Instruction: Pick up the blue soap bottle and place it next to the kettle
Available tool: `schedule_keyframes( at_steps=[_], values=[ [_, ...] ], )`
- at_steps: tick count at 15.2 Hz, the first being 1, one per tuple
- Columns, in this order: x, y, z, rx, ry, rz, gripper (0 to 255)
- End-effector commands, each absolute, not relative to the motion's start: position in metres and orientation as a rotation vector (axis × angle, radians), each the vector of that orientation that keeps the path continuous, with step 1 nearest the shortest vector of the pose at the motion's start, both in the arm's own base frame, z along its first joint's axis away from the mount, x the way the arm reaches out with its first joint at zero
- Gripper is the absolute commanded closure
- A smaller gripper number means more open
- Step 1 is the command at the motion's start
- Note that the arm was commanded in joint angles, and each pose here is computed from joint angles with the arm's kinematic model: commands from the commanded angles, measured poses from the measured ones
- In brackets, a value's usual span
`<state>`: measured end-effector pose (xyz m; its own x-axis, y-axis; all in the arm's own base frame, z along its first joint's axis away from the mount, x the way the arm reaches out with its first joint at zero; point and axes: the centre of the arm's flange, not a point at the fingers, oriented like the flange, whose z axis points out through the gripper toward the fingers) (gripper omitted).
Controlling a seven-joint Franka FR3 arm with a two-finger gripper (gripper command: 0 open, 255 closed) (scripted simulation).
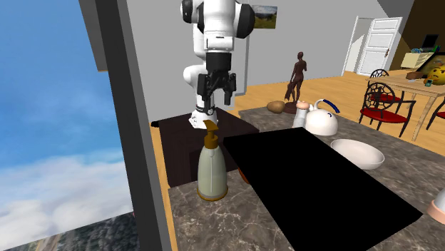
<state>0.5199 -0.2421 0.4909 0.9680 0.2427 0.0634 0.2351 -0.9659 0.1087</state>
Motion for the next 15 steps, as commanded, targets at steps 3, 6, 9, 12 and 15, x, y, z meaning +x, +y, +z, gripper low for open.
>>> schedule_keyframes(
  at_steps=[3,6,9,12,15],
  values=[
    [0.553,-0.281,0.474,3.021,0.377,0.121,0],
    [0.564,-0.293,0.464,3.022,0.38,0.122,0],
    [0.566,-0.295,0.448,3.022,0.38,0.122,0],
    [0.567,-0.296,0.429,3.022,0.38,0.122,0],
    [0.567,-0.296,0.429,3.022,0.38,0.122,0]
  ],
)
